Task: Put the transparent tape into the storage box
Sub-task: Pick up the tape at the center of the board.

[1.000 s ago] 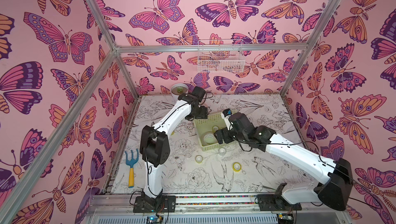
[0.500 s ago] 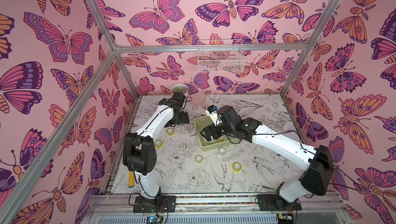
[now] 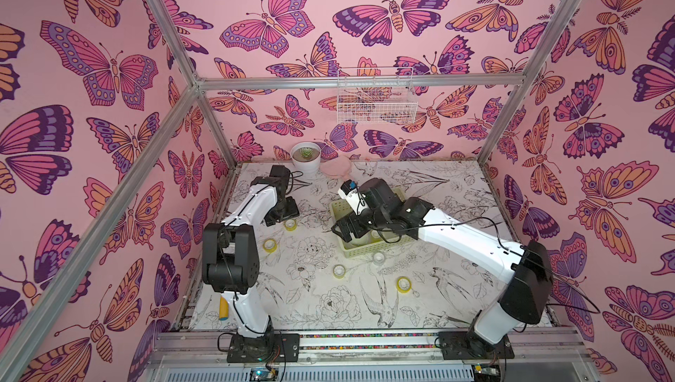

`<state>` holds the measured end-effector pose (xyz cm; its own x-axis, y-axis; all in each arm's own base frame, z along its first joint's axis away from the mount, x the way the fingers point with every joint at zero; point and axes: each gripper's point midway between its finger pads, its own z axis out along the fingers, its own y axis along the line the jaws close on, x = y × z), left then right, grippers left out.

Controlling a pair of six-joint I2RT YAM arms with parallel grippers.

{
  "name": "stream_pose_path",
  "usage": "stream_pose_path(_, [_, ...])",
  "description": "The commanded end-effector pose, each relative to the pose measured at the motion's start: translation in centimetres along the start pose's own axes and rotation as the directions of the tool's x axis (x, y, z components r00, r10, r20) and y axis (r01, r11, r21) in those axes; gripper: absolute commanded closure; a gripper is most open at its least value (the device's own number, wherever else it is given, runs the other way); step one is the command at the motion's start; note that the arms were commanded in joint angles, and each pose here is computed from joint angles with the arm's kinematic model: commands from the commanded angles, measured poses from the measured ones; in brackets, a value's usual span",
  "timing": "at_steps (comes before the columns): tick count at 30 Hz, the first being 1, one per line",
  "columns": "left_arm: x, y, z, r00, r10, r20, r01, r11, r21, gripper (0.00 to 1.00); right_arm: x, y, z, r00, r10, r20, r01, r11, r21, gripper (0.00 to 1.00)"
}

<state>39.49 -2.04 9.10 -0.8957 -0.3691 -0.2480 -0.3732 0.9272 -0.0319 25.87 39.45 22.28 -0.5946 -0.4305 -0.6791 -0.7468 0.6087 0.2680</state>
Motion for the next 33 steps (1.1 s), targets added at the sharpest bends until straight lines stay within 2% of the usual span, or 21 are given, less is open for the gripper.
stream_pose_path(1, [0.3,0.7,2.1,0.999,-0.01,-0.037,0.01,1.0,-0.012,0.38,-0.2,0.2,-0.3,1.0,-0.023,-0.008,0.023,1.0,0.009,0.01])
stream_pose_path(4, [0.2,1.1,3.2,0.999,-0.013,-0.05,0.012,1.0,-0.021,0.5,-0.1,-0.2,-0.3,1.0,-0.021,-0.008,0.021,0.999,0.025,0.01])
stream_pose_path(7, [0.1,1.5,4.2,0.998,-0.013,-0.062,0.011,0.999,-0.033,0.57,0.0,-0.2,-0.4,1.0,-0.021,-0.008,0.021,0.999,0.029,0.01])
stream_pose_path(19, [-0.3,0.8,6.3,0.996,-0.006,-0.084,0.005,1.0,-0.01,0.59,0.3,-0.5,-0.5,1.0,-0.01,-0.011,0.01,0.999,0.044,0.01])
stream_pose_path(29, [0.9,0.1,8.0,0.991,0.002,-0.133,0.0,1.0,0.019,0.61,0.5,-0.6,-0.5,1.0,-0.006,-0.013,0.007,0.999,0.051,0.01])
stream_pose_path(31, [1.1,0.0,8.2,0.99,0.005,-0.138,-0.003,1.0,0.016,0.65,0.5,-0.7,-0.5,1.0,-0.006,-0.012,0.006,0.999,0.054,0.01])
stream_pose_path(33, [1.2,-0.2,8.2,0.991,0.01,-0.135,-0.008,1.0,0.013,0.78,0.6,-0.8,-0.4,1.0,-0.003,-0.014,0.003,0.998,0.057,0.01])
